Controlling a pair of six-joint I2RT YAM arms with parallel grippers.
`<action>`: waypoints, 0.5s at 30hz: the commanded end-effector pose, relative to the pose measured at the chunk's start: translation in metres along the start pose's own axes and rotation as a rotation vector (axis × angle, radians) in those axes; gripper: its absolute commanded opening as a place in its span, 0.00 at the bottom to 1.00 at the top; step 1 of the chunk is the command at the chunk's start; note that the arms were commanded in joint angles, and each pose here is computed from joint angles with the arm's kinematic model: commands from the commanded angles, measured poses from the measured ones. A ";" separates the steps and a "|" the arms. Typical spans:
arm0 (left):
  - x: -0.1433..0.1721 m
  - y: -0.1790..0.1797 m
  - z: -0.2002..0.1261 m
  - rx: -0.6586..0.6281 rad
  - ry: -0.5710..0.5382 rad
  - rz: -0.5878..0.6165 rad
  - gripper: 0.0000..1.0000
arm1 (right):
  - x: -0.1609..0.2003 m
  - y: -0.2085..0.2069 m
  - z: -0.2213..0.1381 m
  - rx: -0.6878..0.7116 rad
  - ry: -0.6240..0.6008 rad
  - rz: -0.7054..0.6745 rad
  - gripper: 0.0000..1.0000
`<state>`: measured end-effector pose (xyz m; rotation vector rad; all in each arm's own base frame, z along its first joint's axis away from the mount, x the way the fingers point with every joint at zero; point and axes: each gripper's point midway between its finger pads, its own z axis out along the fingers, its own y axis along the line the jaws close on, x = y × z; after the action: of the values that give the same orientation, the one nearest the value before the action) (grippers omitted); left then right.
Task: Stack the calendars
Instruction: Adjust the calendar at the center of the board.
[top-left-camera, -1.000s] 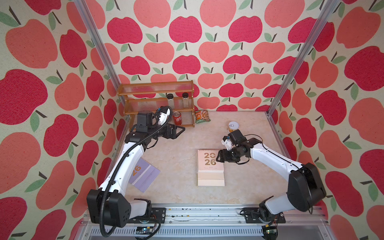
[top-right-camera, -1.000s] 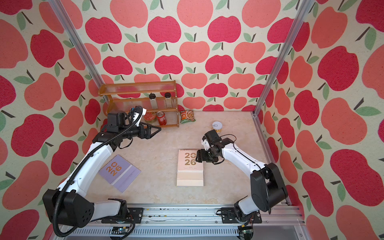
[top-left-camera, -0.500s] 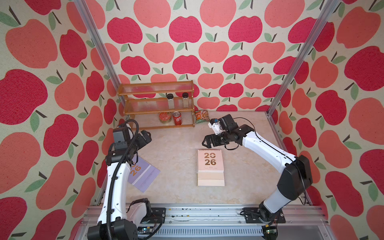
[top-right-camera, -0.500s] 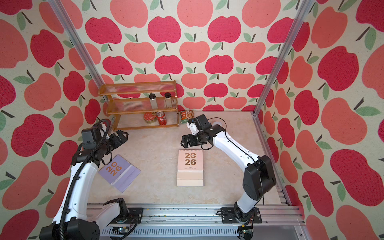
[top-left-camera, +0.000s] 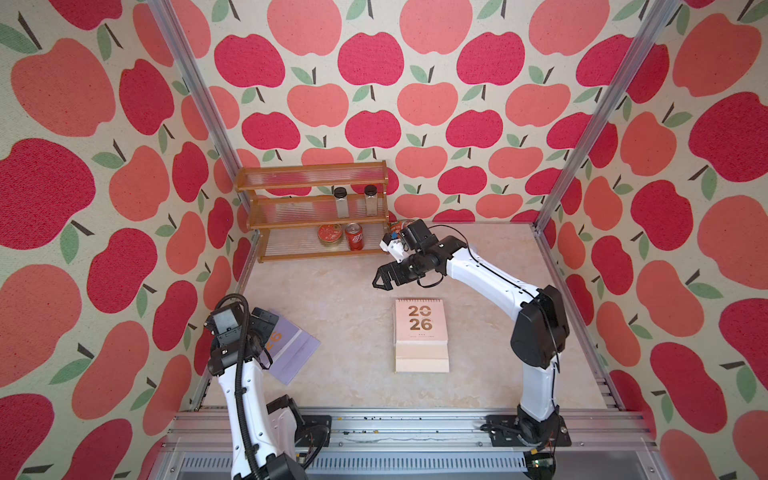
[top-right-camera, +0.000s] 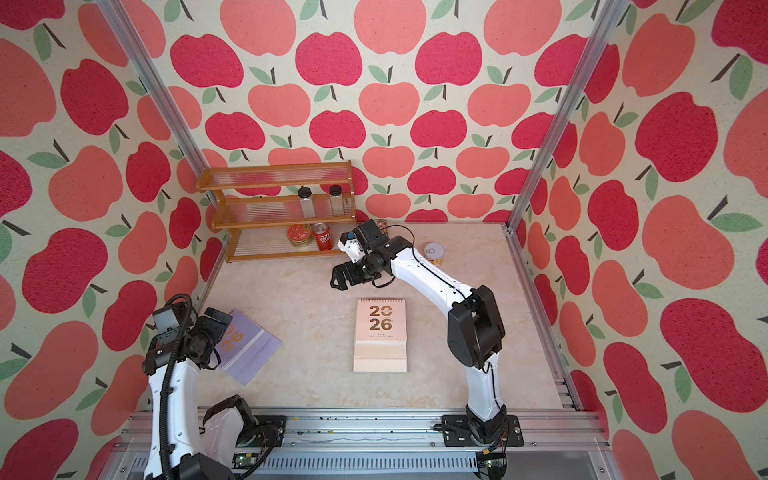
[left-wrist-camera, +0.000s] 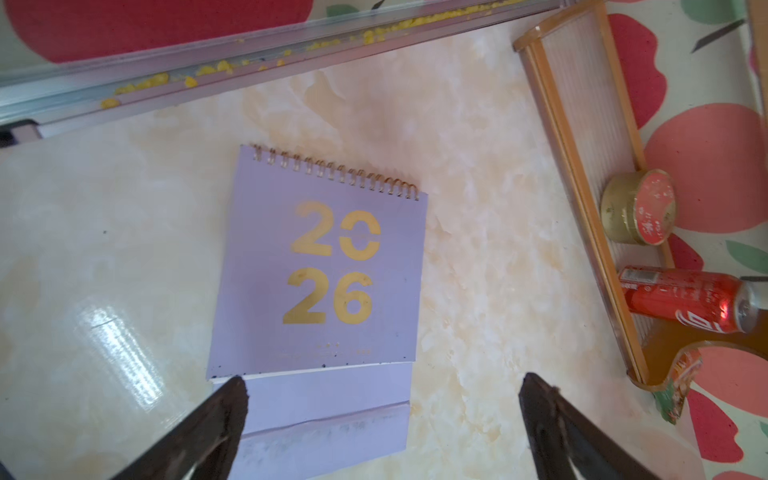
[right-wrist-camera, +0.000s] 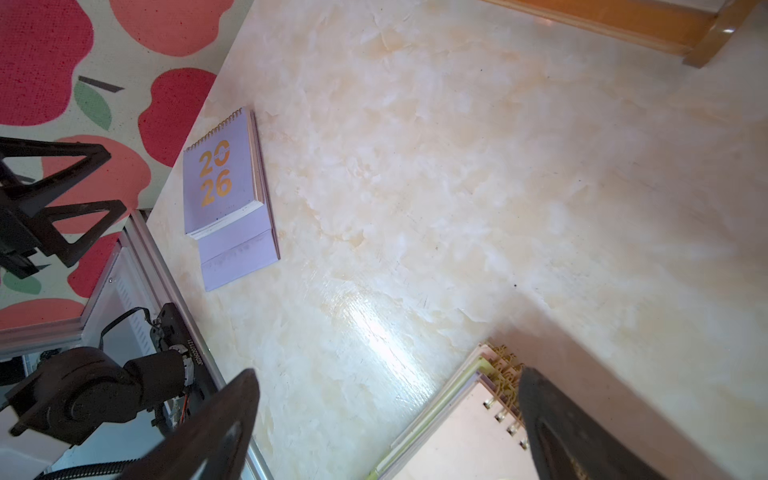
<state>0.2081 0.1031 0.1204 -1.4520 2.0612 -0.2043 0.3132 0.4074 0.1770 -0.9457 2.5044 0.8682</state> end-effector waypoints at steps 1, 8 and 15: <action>0.002 0.019 0.009 -0.029 -0.003 -0.081 0.99 | 0.010 0.020 0.013 -0.051 0.073 -0.038 0.99; -0.005 0.046 0.019 -0.153 0.008 -0.063 0.99 | 0.006 0.041 0.033 -0.085 0.098 -0.060 0.99; 0.005 0.049 0.044 -0.143 0.084 -0.072 0.99 | 0.006 0.055 0.046 -0.093 0.122 -0.071 0.99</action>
<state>0.1884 0.1255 0.0666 -1.6527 2.1227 -0.1336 0.2835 0.4637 0.1647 -1.1156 2.5071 0.9308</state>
